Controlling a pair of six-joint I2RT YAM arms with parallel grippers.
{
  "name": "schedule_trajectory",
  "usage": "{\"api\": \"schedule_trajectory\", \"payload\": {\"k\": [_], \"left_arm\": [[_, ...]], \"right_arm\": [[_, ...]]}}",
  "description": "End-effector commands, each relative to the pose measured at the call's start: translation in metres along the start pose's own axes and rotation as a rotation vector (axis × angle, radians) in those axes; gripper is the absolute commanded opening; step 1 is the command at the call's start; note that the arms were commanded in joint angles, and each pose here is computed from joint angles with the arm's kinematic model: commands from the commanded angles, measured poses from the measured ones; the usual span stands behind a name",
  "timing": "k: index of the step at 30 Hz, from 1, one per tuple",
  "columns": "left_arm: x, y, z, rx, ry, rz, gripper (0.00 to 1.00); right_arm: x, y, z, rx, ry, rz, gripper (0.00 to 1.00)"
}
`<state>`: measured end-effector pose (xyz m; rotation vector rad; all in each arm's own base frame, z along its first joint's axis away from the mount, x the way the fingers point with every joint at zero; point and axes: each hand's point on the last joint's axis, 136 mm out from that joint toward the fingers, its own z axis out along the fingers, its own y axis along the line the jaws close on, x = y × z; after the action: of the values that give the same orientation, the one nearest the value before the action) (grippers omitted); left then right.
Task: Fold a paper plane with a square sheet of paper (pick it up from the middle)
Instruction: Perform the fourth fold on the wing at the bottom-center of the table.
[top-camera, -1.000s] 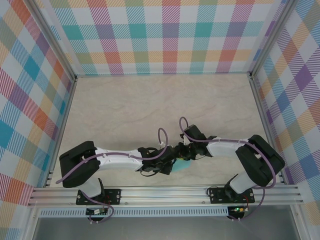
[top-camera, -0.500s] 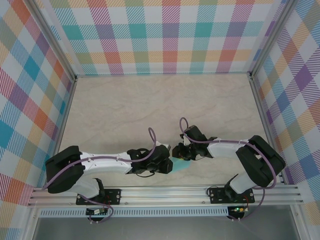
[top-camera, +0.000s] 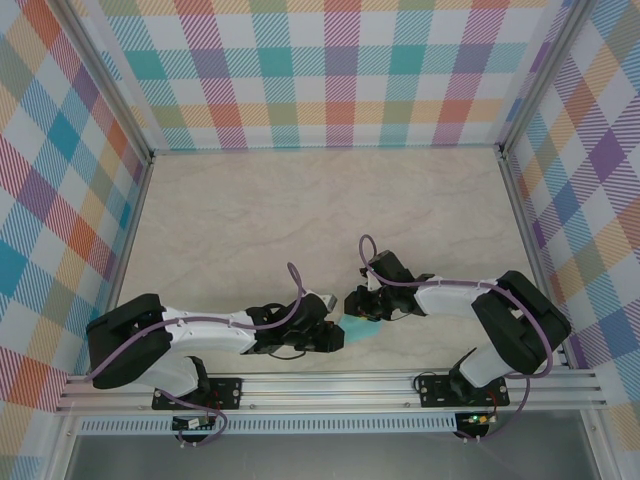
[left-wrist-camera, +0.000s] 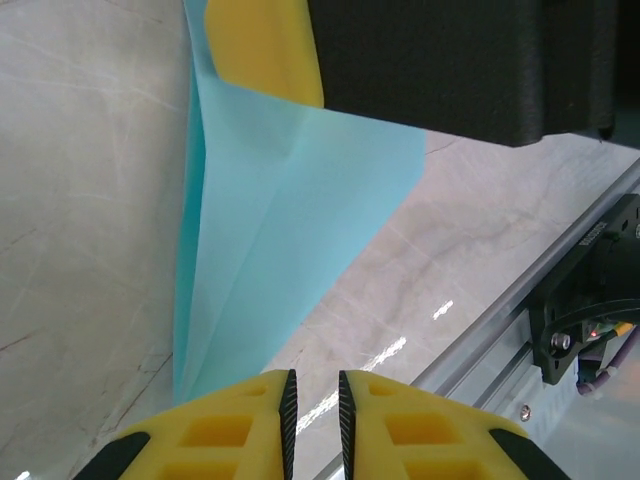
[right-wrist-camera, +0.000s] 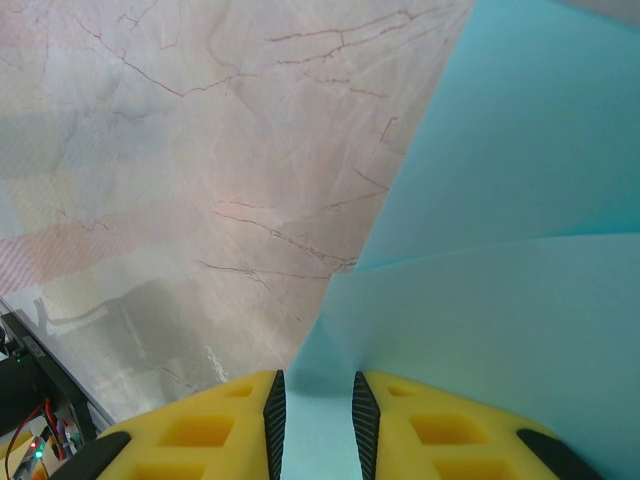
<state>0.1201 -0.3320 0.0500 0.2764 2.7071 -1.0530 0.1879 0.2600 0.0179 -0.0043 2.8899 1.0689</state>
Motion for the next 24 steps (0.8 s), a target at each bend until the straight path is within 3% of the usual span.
{"api": "schedule_trajectory", "payload": {"k": [1,15,24], "left_arm": [[0.003,0.003,0.005,-0.001,0.019,-0.002,0.21],[0.017,0.018,0.02,-0.05,0.082,-0.008,0.18],[-0.024,0.001,-0.018,-0.061,-0.095,0.016,0.24]], "right_arm": [[0.012,-0.027,0.005,0.088,0.024,0.014,0.28],[0.014,-0.03,0.004,0.098,0.026,0.02,0.29],[0.014,-0.028,0.004,0.093,0.027,0.018,0.29]]}}
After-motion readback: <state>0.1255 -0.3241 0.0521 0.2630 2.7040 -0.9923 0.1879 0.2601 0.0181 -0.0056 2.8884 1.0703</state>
